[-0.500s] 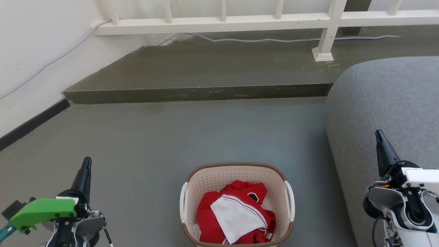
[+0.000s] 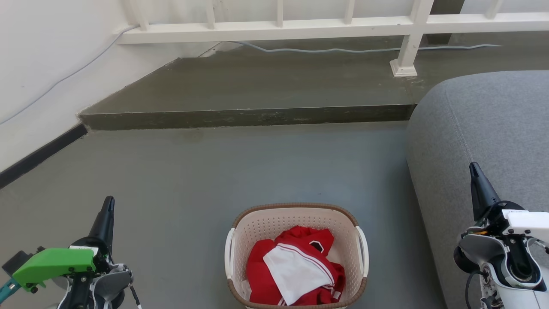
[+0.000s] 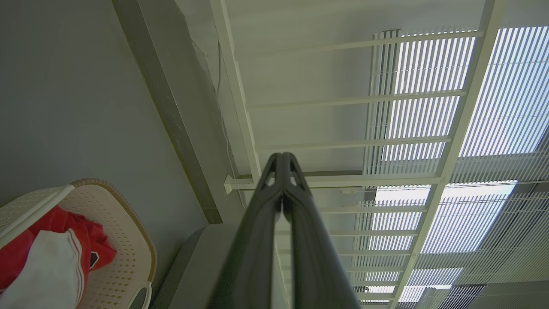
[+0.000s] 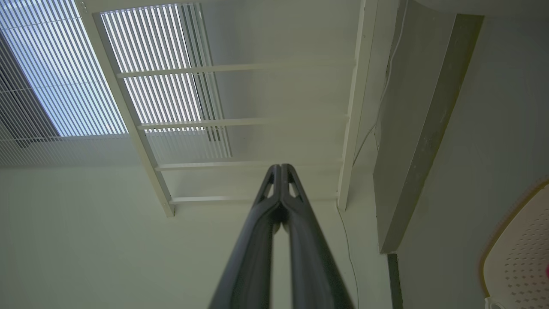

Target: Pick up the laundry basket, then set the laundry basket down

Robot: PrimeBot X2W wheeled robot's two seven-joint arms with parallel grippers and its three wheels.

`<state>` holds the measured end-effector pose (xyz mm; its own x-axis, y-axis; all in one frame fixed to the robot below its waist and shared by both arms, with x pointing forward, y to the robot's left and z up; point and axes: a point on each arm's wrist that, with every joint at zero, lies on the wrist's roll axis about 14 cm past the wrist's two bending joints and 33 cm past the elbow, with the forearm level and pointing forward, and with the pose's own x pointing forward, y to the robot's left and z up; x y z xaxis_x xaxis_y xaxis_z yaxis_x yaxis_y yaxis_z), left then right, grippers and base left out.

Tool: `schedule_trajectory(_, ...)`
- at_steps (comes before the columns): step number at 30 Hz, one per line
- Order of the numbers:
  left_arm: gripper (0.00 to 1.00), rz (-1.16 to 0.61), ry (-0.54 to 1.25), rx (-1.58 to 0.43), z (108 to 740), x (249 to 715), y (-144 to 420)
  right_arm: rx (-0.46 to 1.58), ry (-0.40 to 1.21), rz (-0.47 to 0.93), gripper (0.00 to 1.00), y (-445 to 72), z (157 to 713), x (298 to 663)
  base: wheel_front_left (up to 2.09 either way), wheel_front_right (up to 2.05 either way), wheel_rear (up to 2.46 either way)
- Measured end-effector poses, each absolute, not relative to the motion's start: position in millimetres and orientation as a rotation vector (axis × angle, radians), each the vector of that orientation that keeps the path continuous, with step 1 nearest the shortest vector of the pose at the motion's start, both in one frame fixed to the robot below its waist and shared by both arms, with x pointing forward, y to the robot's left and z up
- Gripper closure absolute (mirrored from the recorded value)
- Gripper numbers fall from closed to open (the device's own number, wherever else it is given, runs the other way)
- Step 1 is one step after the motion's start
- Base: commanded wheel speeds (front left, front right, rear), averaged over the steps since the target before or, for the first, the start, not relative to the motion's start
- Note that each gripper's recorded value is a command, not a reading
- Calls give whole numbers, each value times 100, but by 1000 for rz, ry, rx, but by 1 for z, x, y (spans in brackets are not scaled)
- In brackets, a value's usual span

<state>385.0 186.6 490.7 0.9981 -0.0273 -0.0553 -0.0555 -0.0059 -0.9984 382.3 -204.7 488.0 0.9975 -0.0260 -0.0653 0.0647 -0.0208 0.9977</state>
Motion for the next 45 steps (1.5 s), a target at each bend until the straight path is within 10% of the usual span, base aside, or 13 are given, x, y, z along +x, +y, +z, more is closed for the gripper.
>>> schedule_trajectory(45, 100, 22, 65, -1577, 491, 385, 187, 1590, 30, -72, 100, -205, 488, 382, 0, 0, 0)
